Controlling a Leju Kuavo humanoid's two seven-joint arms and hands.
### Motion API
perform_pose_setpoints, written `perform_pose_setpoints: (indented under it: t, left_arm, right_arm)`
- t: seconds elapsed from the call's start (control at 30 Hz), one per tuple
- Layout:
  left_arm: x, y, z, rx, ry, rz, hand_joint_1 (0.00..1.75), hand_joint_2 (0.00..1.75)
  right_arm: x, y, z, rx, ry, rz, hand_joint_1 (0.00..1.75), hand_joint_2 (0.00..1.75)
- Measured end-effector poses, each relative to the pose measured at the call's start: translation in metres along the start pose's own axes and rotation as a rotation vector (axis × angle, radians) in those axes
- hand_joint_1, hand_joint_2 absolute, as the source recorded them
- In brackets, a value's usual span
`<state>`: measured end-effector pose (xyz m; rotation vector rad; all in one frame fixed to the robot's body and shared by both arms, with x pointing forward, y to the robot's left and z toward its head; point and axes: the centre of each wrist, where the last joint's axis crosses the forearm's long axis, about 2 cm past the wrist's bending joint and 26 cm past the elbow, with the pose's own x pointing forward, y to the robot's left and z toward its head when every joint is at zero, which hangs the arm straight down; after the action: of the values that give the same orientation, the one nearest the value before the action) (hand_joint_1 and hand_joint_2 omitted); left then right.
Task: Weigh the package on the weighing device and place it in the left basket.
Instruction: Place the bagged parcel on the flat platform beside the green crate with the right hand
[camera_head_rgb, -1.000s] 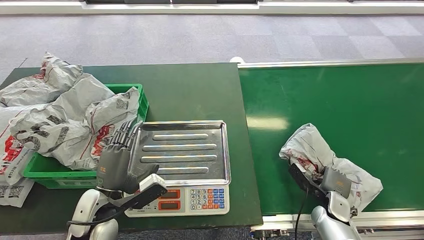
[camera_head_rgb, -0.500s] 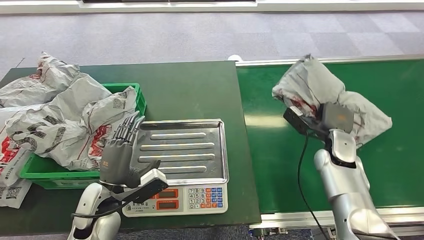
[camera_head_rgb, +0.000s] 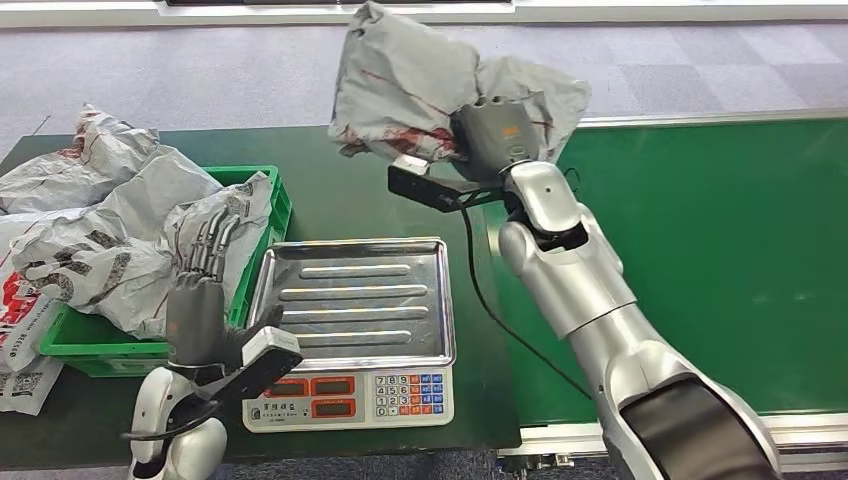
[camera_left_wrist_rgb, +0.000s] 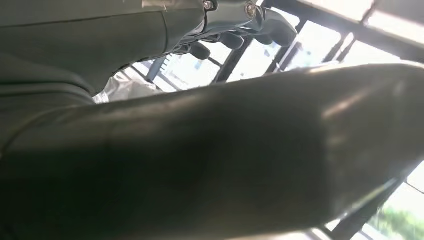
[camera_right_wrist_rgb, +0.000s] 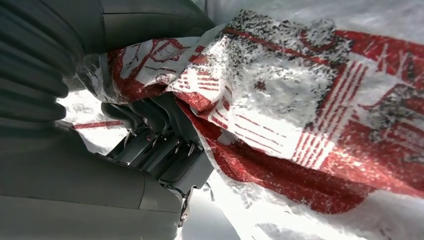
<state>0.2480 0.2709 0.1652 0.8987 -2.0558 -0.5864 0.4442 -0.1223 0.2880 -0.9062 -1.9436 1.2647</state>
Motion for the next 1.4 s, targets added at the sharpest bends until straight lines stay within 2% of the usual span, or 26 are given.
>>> perform_pose_setpoints:
  t: [0.17, 0.3, 0.4, 0.53, 0.67, 0.93, 1.4]
  left_arm:
    - [-0.012, 0.018, 0.004, 0.200, 0.021, 0.073, 0.00, 0.00]
    - [-0.019, 0.033, 0.011, 0.332, 0.022, 0.103, 0.00, 0.00]
    - [-0.020, 0.041, 0.015, 0.401, 0.013, 0.106, 0.00, 0.00]
    - [-0.019, 0.049, 0.018, 0.472, 0.001, 0.105, 0.00, 0.00]
    - [-0.018, 0.053, 0.020, 0.490, 0.002, 0.087, 0.00, 0.00]
    - [-0.014, 0.057, 0.022, 0.503, 0.001, 0.044, 0.00, 0.00]
    - [-0.013, 0.057, 0.025, 0.500, -0.013, -0.001, 0.00, 0.00]
  right_arm:
    - [0.059, 0.045, 0.014, 0.102, -0.172, -0.127, 1.75, 1.75]
    - [0.096, 0.070, 0.030, 0.179, -0.250, -0.229, 1.75, 1.75]
    - [0.112, 0.081, 0.039, 0.223, -0.272, -0.279, 1.75, 1.75]
    - [0.122, 0.091, 0.047, 0.266, -0.273, -0.322, 1.75, 1.75]
    - [0.127, 0.095, 0.051, 0.317, -0.262, -0.341, 0.00, 1.75]
    - [0.126, 0.086, 0.045, 0.306, -0.242, -0.333, 0.00, 1.75]
    - [0.110, 0.042, 0.022, 0.194, -0.284, -0.343, 0.00, 1.75]
